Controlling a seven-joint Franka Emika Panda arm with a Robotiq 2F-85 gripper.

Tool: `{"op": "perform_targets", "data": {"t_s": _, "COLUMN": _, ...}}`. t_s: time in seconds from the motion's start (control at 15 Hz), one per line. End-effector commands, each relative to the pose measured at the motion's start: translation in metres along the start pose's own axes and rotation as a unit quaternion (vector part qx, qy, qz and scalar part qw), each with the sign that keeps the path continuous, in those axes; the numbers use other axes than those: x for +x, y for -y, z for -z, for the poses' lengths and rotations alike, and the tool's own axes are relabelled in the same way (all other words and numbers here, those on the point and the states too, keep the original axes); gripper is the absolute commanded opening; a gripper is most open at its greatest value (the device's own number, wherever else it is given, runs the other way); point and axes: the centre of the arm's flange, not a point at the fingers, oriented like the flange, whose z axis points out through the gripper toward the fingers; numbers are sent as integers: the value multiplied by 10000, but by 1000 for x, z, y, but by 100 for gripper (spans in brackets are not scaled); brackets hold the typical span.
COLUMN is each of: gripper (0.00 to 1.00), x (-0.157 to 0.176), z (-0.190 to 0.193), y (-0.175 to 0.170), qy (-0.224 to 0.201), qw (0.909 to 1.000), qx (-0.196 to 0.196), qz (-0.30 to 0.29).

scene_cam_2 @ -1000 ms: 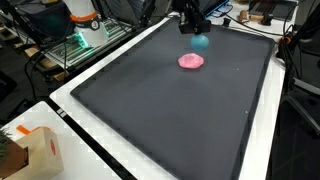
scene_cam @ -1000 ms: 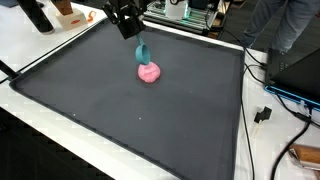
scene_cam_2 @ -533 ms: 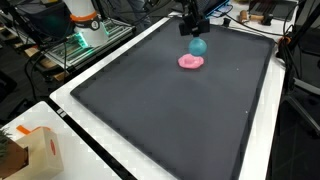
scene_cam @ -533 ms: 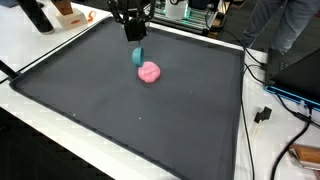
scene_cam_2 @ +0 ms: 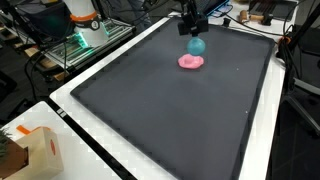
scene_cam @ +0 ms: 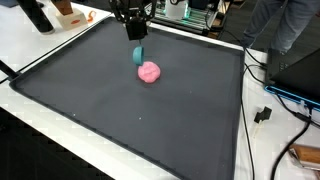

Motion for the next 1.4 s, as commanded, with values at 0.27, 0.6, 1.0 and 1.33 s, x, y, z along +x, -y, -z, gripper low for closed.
{"op": "perform_targets", "data": {"t_s": 0.27, "gripper": 25, "x": 27, "z": 7, "y": 28, "qy": 587, "qw": 9920, "qx": -1095, "qz": 203}}
{"op": "perform_targets", "data": {"t_s": 0.6, "gripper": 25, "x": 40, "z": 6, "y": 26, "qy": 911, "qw": 9774, "qx": -1886, "qz": 293}}
{"op": "perform_targets", "data": {"t_s": 1.0, "gripper": 25, "x": 85, "z": 2, "y": 69, "qy": 1443, "qw": 9515, "qx": -2701, "qz": 290}}
{"op": "perform_targets", "data": {"t_s": 1.33, "gripper": 25, "x": 91, "z": -36, "y": 109, "qy": 1645, "qw": 9316, "qx": -3239, "qz": 122}}
